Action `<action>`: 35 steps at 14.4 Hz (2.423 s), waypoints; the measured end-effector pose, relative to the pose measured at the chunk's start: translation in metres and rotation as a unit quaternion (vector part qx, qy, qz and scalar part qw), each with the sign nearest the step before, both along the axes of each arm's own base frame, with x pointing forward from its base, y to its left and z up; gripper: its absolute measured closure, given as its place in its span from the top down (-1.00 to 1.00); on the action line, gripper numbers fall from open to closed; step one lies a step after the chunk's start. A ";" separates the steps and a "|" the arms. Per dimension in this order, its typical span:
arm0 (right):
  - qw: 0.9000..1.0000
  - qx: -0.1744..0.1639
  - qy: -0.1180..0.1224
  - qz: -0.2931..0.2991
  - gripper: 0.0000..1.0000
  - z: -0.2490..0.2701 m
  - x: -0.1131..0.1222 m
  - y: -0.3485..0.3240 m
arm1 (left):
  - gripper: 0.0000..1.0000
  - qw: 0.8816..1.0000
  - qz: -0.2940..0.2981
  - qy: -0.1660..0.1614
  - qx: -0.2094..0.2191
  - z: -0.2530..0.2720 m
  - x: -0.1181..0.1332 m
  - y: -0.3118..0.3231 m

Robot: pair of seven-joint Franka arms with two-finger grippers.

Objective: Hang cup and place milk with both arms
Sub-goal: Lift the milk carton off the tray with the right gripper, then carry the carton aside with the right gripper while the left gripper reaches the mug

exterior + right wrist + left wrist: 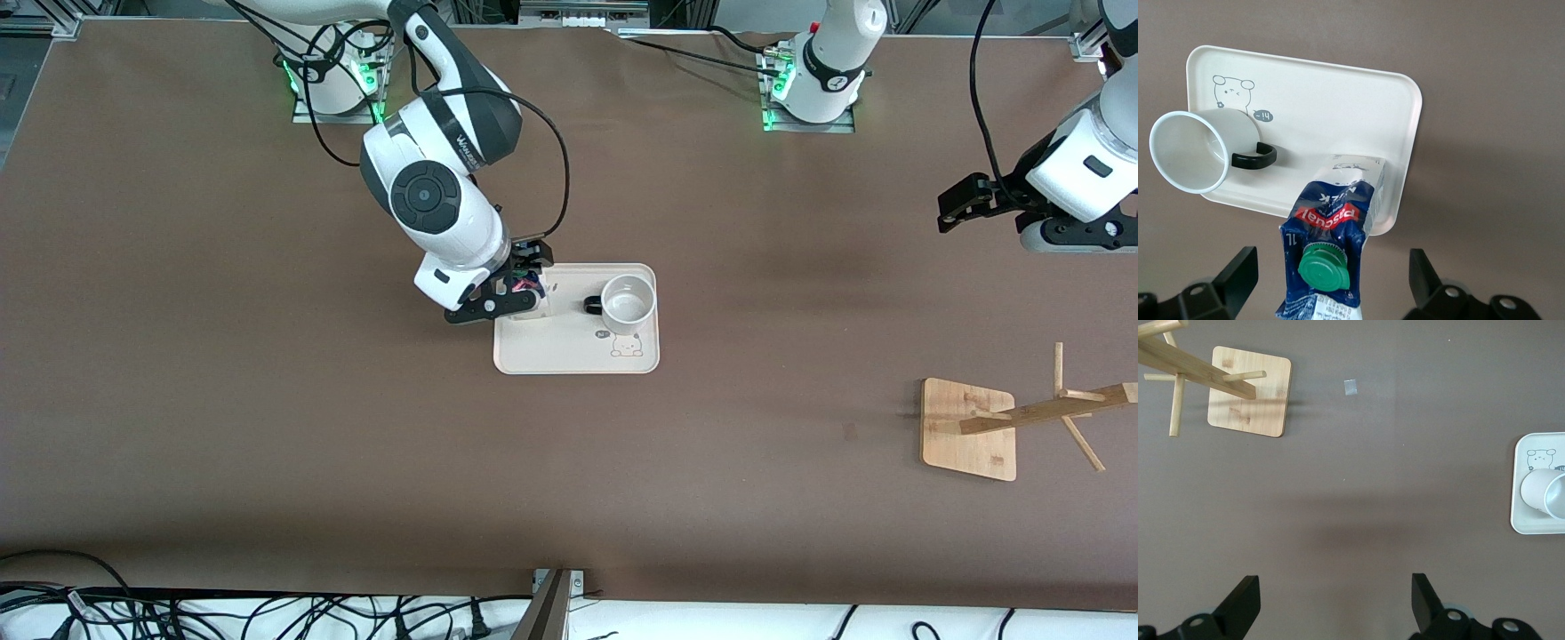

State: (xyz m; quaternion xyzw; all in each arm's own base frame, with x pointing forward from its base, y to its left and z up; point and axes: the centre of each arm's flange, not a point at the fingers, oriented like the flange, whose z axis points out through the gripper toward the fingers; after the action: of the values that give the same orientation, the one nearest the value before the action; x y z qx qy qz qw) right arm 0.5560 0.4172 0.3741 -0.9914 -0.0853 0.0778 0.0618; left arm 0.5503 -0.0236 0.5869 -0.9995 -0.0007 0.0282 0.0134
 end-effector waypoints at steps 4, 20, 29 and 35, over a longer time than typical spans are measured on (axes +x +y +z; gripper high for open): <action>1.000 -0.006 0.009 0.002 1.00 -0.017 0.001 0.001 | 1.00 1.000 0.000 0.000 0.000 0.000 0.000 0.000; 0.999 -0.016 0.024 0.035 1.00 -0.045 -0.015 0.019 | 1.00 1.000 0.000 0.000 0.000 0.000 0.000 0.000; 0.998 -0.015 0.027 0.058 0.59 -0.052 -0.007 0.004 | 1.00 1.000 -0.003 0.025 -0.015 -0.009 -0.002 -0.008; 0.997 -0.013 0.026 0.066 -0.37 -0.052 -0.008 0.004 | 1.00 0.999 -0.017 0.034 -0.022 -0.014 0.002 -0.026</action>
State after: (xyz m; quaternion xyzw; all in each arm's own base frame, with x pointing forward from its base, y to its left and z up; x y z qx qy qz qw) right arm 0.5481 0.4215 0.3226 -0.9819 -0.1482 0.1088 0.0458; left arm 0.5521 -0.0494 0.5728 -0.9979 0.0171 0.0624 -0.0085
